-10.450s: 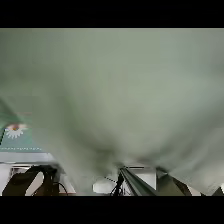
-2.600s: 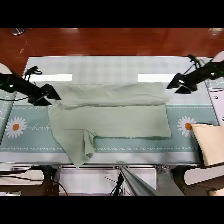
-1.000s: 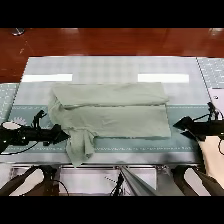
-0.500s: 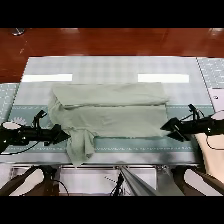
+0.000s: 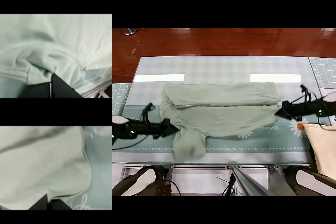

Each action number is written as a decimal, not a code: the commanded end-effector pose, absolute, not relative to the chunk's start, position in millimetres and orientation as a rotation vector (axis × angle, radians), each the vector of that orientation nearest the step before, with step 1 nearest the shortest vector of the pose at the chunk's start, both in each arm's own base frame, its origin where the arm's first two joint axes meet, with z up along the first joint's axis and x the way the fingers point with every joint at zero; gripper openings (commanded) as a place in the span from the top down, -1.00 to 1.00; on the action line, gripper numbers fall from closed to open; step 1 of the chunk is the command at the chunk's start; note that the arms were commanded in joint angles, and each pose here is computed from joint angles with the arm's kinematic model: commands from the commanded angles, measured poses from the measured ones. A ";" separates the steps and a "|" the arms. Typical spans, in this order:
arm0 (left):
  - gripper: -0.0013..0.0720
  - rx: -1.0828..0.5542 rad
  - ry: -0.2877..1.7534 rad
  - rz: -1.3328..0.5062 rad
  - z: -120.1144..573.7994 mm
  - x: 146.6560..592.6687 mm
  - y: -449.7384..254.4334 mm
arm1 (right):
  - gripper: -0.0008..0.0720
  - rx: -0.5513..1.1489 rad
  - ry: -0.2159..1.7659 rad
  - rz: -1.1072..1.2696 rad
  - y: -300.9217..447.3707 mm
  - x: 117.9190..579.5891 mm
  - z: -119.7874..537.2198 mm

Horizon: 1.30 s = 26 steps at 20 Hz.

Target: Fold the shirts.

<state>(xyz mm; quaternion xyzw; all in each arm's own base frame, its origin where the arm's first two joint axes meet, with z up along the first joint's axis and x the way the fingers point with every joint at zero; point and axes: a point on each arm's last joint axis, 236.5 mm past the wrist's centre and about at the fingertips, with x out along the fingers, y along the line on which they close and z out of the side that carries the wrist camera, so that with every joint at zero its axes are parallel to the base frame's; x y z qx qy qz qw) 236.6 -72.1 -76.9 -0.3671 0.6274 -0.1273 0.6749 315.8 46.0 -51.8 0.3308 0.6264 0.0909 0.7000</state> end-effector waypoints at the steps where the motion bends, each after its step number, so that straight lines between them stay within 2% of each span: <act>1: 0.92 -0.784 1.266 -0.249 -35.2 295.9 -47.3 | 0.90 0.687 1.311 0.227 34.1 363.1 -22.5; 6: 0.92 -0.737 1.186 -0.271 1.5 386.0 -37.3 | 0.90 0.770 1.264 0.252 29.7 424.8 -24.1; 11: 0.92 -0.751 1.210 -0.300 -3.6 460.8 -53.2 | 0.90 0.859 1.233 0.288 29.9 472.6 -34.0; 14: 0.92 -0.749 1.264 -0.308 -20.3 478.6 -59.3 | 0.90 0.923 1.189 0.310 32.5 495.9 -35.3; 18: 0.91 -0.759 1.262 -0.264 -41.1 492.2 -53.6 | 0.90 0.952 1.206 0.311 32.9 502.3 -50.7; 19: 0.90 -0.757 1.243 -0.254 -41.8 496.9 -50.8 | 0.75 0.953 1.204 0.307 32.2 503.1 -52.1; 20: 0.53 -0.754 1.218 -0.244 -39.2 502.4 -48.4 | 0.25 0.957 1.201 0.309 32.5 503.7 -51.4; 21: -0.52 -0.749 1.213 -0.253 -34.0 503.9 -47.8 | -0.27 0.962 1.196 0.320 32.9 504.5 -48.0; 22: -0.97 -0.730 1.225 -0.279 -24.9 501.2 -45.0 | -0.63 0.956 1.195 0.335 29.4 503.7 -42.9; 24: -0.97 -0.655 1.320 -0.252 -13.7 479.3 -10.8 | -0.66 0.962 1.192 0.360 12.5 500.3 -28.3; 26: -0.97 -0.600 1.452 -0.096 -13.5 436.4 46.6 | -0.66 0.967 1.202 0.342 -14.8 491.4 -24.3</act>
